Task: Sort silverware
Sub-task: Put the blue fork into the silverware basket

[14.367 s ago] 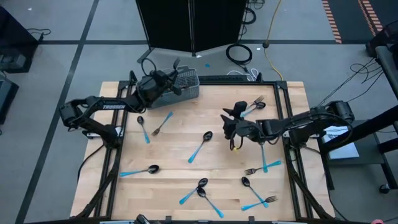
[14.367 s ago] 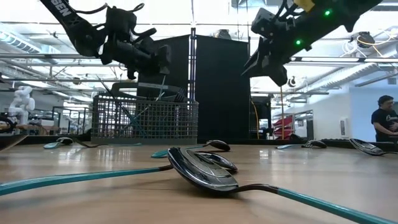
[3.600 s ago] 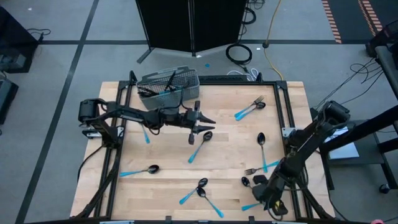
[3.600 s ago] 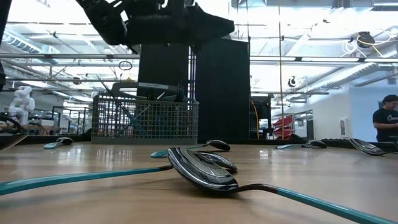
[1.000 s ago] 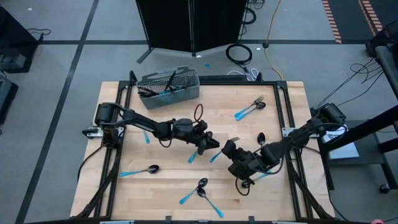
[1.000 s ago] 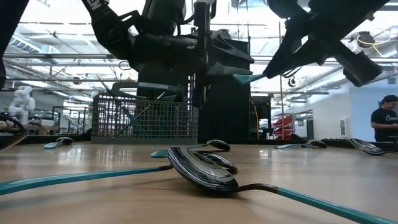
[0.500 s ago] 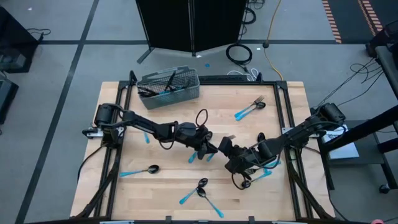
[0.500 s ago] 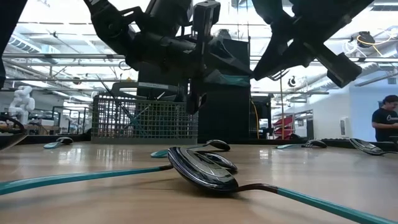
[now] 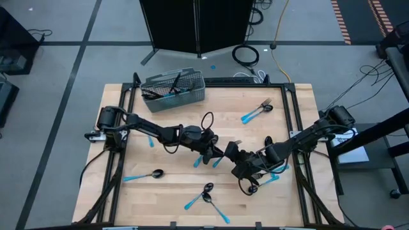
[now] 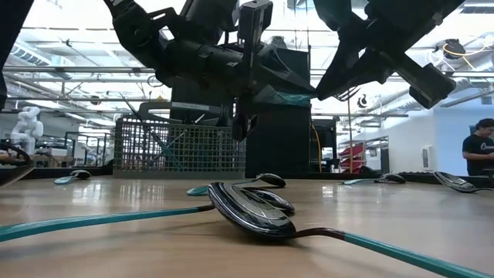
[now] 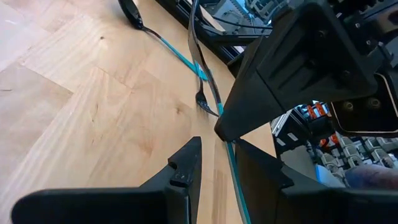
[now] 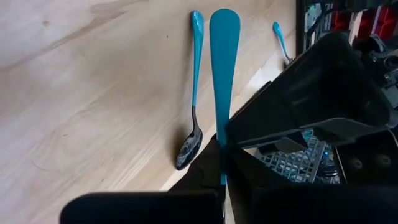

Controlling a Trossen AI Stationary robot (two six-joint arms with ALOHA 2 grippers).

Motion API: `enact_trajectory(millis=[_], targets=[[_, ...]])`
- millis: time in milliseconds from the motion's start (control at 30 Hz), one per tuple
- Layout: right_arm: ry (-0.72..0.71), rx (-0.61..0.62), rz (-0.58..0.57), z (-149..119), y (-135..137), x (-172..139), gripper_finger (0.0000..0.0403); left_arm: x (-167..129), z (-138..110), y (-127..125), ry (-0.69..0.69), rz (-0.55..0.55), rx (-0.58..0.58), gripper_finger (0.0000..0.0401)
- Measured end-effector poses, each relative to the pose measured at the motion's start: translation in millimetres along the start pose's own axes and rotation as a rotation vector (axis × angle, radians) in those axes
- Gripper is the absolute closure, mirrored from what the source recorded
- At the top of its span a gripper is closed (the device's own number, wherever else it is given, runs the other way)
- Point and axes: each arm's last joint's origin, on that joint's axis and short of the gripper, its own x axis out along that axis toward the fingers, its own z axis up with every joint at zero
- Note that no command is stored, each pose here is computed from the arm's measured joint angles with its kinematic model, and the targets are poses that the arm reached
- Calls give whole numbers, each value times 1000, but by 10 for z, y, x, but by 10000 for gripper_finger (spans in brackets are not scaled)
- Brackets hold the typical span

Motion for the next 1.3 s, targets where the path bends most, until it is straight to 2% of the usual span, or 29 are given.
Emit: enact_trajectory(millis=[567, 867, 1067, 1300], targets=[[-9, -29, -19, 0, -34, 14, 402, 0, -29, 11, 51, -5, -63, 308], [2, -27, -34, -30, -74, 40, 402, -3, -47, 10, 85, -29, -61, 308], [-61, -34, 14, -13, -60, 40, 402, -12, -19, 36, 78, -28, -45, 308], [-59, -45, 11, -13, -61, 40, 402, -18, -1, 54, 72, -25, -45, 308]])
